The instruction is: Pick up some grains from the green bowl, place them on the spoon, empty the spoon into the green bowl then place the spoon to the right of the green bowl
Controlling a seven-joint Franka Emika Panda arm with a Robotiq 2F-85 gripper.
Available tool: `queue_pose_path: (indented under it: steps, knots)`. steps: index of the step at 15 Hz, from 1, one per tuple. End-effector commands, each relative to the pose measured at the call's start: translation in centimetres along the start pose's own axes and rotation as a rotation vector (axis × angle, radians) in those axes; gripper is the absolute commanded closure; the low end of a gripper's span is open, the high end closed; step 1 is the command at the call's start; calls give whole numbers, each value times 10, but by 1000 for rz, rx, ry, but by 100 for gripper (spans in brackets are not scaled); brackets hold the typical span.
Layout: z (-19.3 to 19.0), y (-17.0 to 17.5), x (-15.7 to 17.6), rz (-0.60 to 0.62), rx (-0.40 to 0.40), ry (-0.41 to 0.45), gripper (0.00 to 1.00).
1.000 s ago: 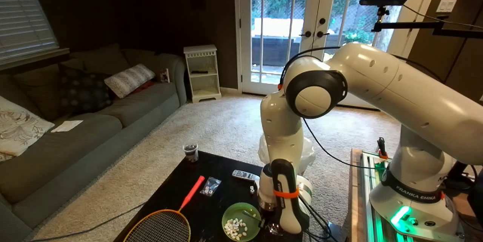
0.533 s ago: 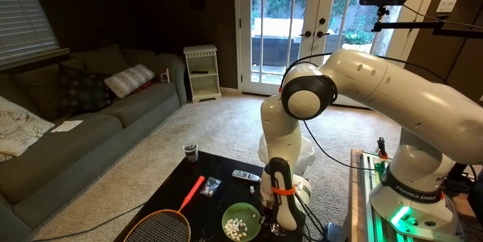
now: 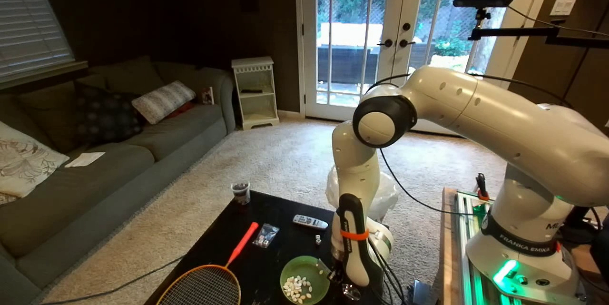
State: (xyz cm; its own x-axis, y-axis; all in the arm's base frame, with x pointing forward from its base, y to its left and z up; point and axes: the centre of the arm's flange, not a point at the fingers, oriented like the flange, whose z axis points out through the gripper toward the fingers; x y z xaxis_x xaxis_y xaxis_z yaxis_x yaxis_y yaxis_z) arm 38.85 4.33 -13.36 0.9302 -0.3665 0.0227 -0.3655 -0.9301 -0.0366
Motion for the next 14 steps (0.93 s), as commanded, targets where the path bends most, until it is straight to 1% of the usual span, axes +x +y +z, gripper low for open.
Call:
queue_pose_path:
  steps: [1,7,14]
  knots:
    - [8,5,-1,60,13,3,98]
    - [18,15,-3,119,19,-9,98]
    - [28,21,-4,153,28,-27,98]
